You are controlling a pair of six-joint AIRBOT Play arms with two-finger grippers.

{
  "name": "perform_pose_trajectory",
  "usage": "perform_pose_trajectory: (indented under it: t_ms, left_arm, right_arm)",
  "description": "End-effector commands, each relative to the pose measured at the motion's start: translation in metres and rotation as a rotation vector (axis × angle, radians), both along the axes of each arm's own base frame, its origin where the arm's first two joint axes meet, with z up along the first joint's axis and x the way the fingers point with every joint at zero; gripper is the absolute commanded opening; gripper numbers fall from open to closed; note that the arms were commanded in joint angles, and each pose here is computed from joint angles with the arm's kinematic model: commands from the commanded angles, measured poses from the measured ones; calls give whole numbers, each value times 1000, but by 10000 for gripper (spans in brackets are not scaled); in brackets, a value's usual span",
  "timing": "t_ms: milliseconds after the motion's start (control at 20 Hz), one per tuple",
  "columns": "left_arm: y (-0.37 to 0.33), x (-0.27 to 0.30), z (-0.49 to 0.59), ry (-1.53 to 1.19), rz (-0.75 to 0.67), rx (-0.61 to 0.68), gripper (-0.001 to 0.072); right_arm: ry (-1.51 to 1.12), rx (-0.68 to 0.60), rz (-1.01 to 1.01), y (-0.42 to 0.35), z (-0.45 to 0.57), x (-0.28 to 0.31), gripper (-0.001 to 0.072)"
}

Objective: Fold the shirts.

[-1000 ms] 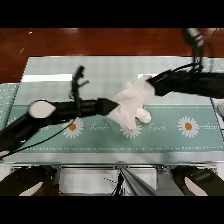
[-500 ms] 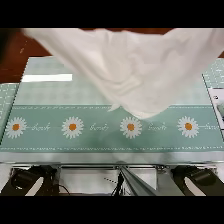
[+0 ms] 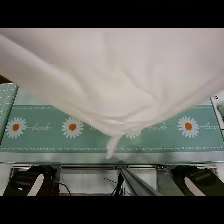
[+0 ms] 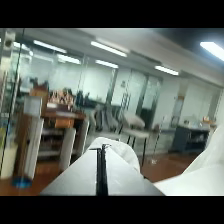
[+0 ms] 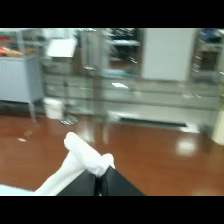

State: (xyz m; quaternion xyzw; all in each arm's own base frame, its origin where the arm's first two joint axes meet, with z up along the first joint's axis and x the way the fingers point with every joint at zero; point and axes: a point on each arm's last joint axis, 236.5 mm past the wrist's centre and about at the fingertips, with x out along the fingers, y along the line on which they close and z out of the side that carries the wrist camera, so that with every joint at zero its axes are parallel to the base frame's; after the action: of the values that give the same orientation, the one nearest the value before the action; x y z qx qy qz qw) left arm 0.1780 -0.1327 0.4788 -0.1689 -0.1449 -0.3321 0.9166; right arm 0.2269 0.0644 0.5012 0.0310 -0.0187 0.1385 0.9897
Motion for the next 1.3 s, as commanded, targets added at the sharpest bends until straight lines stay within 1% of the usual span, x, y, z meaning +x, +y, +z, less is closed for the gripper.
perform_pose_trajectory:
  t_ms: [0, 100, 150, 300, 450, 550, 650, 850, 900, 950, 1000, 1050, 1150, 1250]
  left_arm:
    - [0, 18, -61, 246, 40, 127, 15]
    - [1, 31, -106, 417, 47, 192, 15]
    - [-3, 36, -126, 487, 25, 207, 15]
    - [-12, 56, -199, 684, -27, 246, 15]
    - [-8, 68, -280, 863, -21, 278, 15]
    - [-1, 68, -333, 971, -3, 317, 15]
    - [3, 66, -376, 1056, 4, 325, 15]
    - [8, 55, -445, 1185, 18, 320, 16]
    - [9, 52, -458, 1206, 21, 323, 15]
    - [10, 48, -470, 1225, 22, 328, 15]
    - [12, 45, -481, 1239, 22, 338, 15]
    - [13, 42, -490, 1255, 25, 344, 15]
    - [18, 36, -505, 1277, 34, 375, 15]
    - [28, 31, -521, 1292, 66, 433, 16]
  right_arm:
    - [179, -42, -130, -33, -37, -5, 43]
    - [306, -88, -125, -27, -68, 14, 43]
    - [353, -126, -91, -15, -81, 31, 44]
    - [498, -227, 26, 28, -135, 102, 44]
    - [688, -339, 18, 40, -220, 180, 44]
    - [820, -377, 27, 49, -282, 216, 44]
    - [938, -378, 64, 64, -340, 238, 44]
    - [1126, -280, 160, 102, -423, 253, 45]
    - [1159, -261, 183, 109, -438, 253, 74]
    - [1181, -252, 197, 113, -447, 253, 208]
    - [1196, -258, 209, 114, -452, 251, 369]
    - [1202, -285, 223, 113, -453, 248, 447]
    - [1235, -394, 227, 92, -449, 232, 451]
    - [1278, -536, 150, 51, -439, 216, 451]
